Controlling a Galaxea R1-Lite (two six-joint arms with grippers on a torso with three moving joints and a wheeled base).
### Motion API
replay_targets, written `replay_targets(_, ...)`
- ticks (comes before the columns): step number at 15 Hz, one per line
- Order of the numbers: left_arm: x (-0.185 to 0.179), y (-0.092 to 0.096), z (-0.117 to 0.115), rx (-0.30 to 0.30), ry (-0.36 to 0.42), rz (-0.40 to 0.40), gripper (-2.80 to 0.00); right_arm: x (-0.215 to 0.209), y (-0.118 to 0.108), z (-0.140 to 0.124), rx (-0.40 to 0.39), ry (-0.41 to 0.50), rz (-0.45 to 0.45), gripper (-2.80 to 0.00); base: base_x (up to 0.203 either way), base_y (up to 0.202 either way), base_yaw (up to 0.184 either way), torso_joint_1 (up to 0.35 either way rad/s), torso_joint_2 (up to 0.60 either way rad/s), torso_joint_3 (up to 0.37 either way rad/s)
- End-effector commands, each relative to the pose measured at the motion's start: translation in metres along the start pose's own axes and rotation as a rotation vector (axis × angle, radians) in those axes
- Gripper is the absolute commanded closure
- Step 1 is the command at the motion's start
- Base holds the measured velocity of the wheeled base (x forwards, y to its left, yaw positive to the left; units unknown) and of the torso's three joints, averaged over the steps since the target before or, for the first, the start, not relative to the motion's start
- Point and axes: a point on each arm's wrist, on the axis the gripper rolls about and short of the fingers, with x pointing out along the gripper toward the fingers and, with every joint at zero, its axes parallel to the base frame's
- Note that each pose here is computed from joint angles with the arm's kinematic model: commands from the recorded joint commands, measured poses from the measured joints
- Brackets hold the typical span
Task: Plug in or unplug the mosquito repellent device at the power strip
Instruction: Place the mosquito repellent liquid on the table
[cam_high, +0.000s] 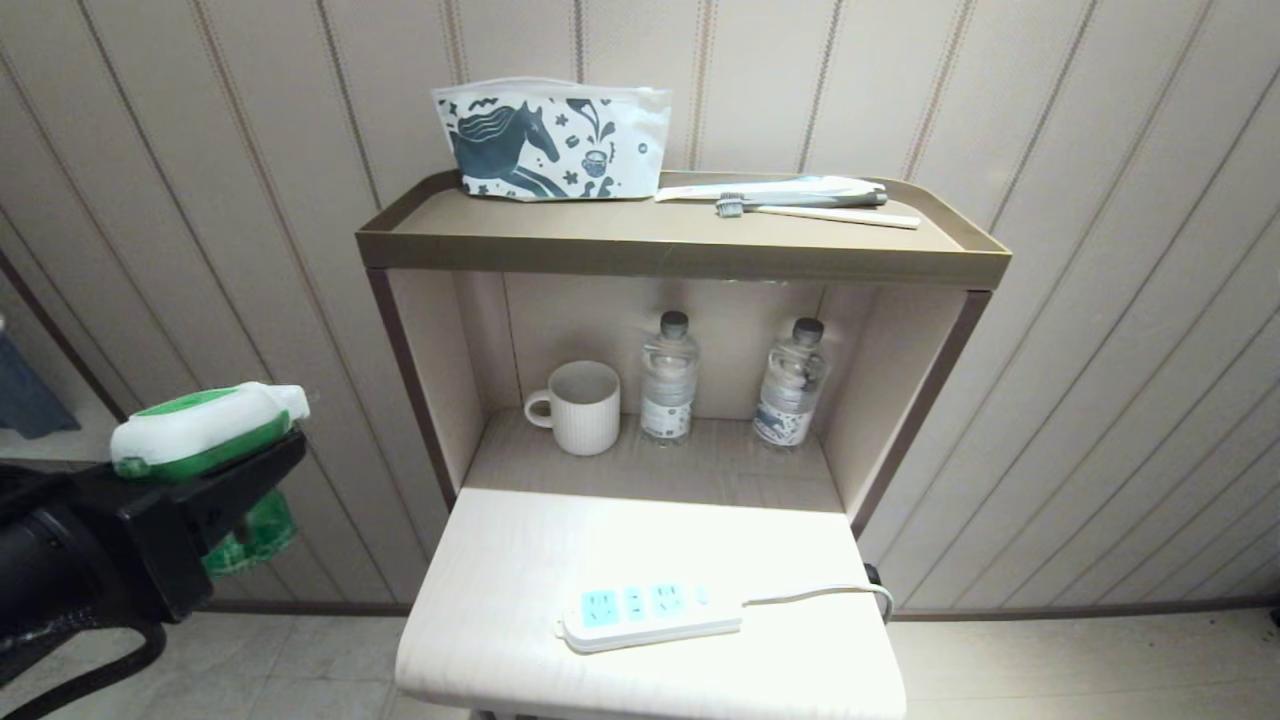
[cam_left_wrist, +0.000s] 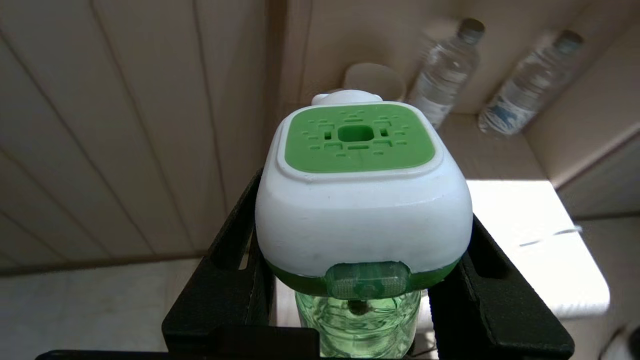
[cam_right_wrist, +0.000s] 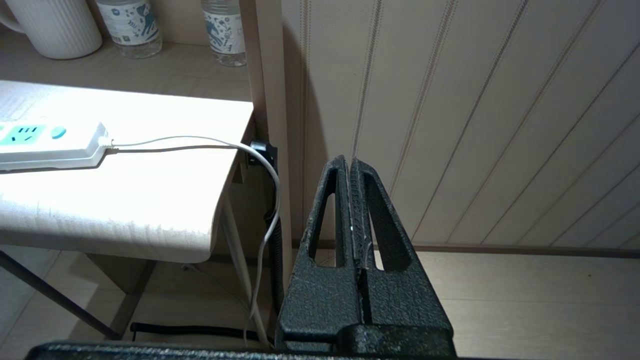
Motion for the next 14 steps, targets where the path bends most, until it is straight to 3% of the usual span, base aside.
replay_targets(1,0.0,-0.003,-0.01,0.046,-0.016,-0.011,0.0,0.0,0.0,0.0,0.0,0.0,0.0,0.0,0.0,0.0,0.0,0.0,0.0,0.0)
replay_targets(2,0.002,-0.004,-0.011,0.07,-0.029,-0.004,0.0,0.0,0.0,0.0,0.0,0.003,0.0,0.0,0.0,0.0,0.0,0.0,0.0,0.0)
replay_targets(4,0.003,-0.004,-0.015,0.072,-0.022,-0.065,0.0,0.0,0.0,0.0,0.0,0.001,0.0,0.0,0.0,0.0,0.0,0.0,0.0,0.0)
replay_targets(8,0.015,0.011,-0.023,0.105,-0.004,-0.012,0.0,0.0,0.0,0.0,0.0,0.003,0.0,0.0,0.0,0.0,0.0,0.0,0.0,0.0)
replay_targets(10,0.017,0.016,-0.02,0.178,-0.019,-0.063,0.0,0.0,0.0,0.0,0.0,0.002,0.0,0.0,0.0,0.0,0.0,0.0,0.0,0.0)
replay_targets(14,0.025,0.025,-0.024,0.18,0.006,-0.053,0.0,0.0,0.0,0.0,0.0,0.003,0.0,0.0,0.0,0.0,0.0,0.0,0.0,0.0)
